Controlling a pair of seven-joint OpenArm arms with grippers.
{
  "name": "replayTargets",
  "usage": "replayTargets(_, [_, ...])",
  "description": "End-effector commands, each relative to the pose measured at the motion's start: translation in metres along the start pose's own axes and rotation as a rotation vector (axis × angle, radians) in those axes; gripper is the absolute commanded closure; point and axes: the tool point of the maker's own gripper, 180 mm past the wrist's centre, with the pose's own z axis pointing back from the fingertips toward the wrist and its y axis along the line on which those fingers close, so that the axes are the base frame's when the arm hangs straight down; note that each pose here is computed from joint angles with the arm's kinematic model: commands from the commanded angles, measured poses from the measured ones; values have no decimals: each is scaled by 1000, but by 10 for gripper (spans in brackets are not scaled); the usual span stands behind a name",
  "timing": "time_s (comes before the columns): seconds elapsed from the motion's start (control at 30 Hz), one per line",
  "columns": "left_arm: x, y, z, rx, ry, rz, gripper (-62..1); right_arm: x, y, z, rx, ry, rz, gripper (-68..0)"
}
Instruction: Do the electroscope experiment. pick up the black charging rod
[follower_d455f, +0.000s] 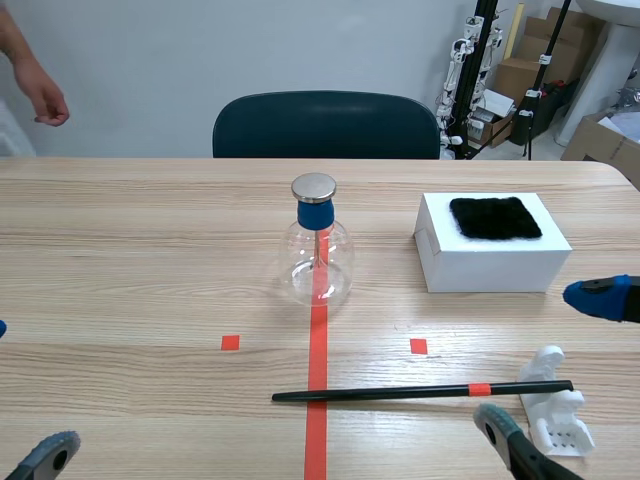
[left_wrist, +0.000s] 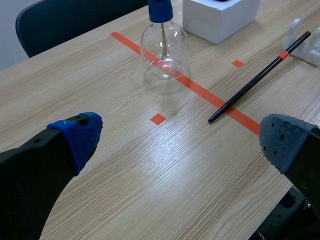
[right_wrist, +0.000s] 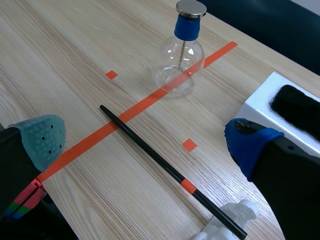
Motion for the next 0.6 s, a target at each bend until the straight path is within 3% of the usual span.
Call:
replayTargets(0.0, [7,-1,-1,0,-32,9,-623,4,-4,-1,2,-7,31,-679])
replayTargets(0.17, [7,-1,-1,0,-32,9,-623,-7,-3,-1,12,52,59,-679])
replayTargets(0.23, [7,-1,-1,0,-32,9,-623,-14,-3,-2,26,94,115,-679])
replayTargets(0.57, [8,0,-2,2,-38,4,-623,-15,-26,-18,104,185,326,-679])
